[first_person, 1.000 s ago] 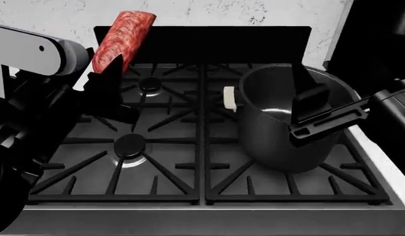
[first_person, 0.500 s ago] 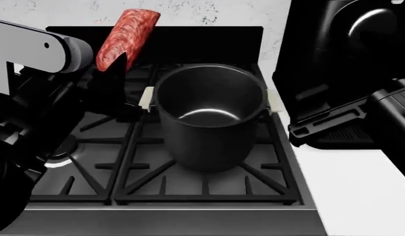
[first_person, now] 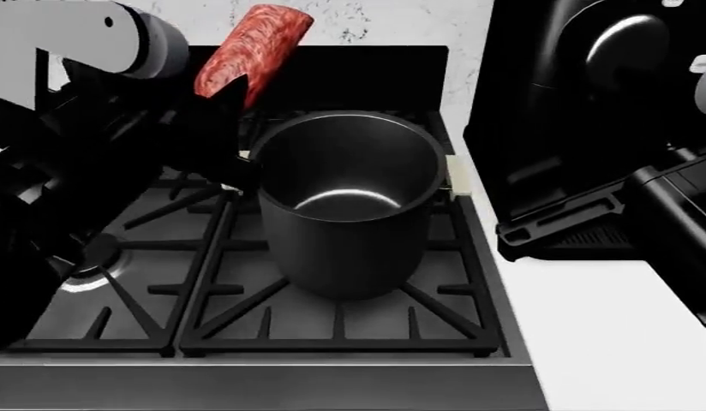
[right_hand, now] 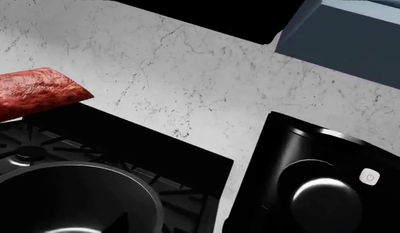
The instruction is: Frozen meat rests on a plate on the counter. Retrieve the meat and place it in a pot on a burner. Then turn the burner on.
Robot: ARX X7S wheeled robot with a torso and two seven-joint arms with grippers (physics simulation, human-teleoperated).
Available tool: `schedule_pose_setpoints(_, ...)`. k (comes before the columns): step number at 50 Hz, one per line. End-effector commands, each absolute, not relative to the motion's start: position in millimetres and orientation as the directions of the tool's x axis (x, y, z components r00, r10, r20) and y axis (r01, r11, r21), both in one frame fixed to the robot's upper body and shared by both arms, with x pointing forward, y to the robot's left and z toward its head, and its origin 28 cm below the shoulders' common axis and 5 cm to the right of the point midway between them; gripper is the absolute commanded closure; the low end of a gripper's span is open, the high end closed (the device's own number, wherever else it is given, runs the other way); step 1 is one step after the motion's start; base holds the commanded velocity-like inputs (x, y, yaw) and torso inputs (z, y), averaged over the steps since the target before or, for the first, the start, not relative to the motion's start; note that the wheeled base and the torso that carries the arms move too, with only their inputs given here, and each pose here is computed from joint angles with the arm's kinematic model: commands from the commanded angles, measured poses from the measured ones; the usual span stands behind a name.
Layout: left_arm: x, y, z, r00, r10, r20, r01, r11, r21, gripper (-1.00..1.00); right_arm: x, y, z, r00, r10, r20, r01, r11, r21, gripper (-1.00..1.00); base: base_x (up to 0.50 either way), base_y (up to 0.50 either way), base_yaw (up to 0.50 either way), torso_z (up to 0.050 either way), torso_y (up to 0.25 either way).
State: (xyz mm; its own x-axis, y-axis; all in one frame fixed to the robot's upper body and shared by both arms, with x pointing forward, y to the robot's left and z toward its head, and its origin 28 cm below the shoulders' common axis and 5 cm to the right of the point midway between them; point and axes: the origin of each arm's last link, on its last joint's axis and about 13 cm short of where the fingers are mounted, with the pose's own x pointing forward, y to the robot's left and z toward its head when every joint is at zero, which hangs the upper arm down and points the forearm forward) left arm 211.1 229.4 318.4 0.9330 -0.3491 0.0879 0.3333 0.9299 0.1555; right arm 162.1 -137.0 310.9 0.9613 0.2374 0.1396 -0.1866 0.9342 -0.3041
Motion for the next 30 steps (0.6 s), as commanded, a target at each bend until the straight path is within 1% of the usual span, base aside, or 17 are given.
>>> schedule_pose_setpoints(1, 224, 226, 351, 0.908, -0.419, 0.0, 0.409, 0.885, 0.223, 1.0, 164, -137, 308, 0.964, 0.236, 0.124, -0.19, 0.934, -0.302, -1.0, 0.0, 0.0, 0.0, 0.0, 0.0)
schedule_pose_setpoints(12, 242, 227, 373, 0.887, -0.444, -0.131, 0.462, 0.854, 0.238, 1.0, 167, -139, 307, 0.965, 0.233, 0.117, -0.19, 0.935, -0.298, -1.0, 0.0, 0.0, 0.0, 0.0, 0.0)
schedule_pose_setpoints(21, 253, 231, 385, 0.868, -0.445, -0.222, 0.495, 0.809, 0.317, 1.0, 170, -140, 305, 0.966, 0.233, 0.111, -0.192, 0.937, -0.291, -1.0, 0.0, 0.0, 0.0, 0.0, 0.001)
schedule_pose_setpoints(26, 263, 233, 386, 0.848, -0.447, -0.286, 0.526, 0.776, 0.348, 1.0, 170, -140, 305, 0.967, 0.231, 0.11, -0.191, 0.937, -0.291, -1.0, 0.0, 0.0, 0.0, 0.0, 0.0)
schedule_pose_setpoints(30, 268, 232, 385, 0.824, -0.47, -0.317, 0.565, 0.727, 0.39, 1.0, 171, -139, 303, 0.967, 0.232, 0.107, -0.193, 0.938, -0.289, -1.0, 0.0, 0.0, 0.0, 0.0, 0.0)
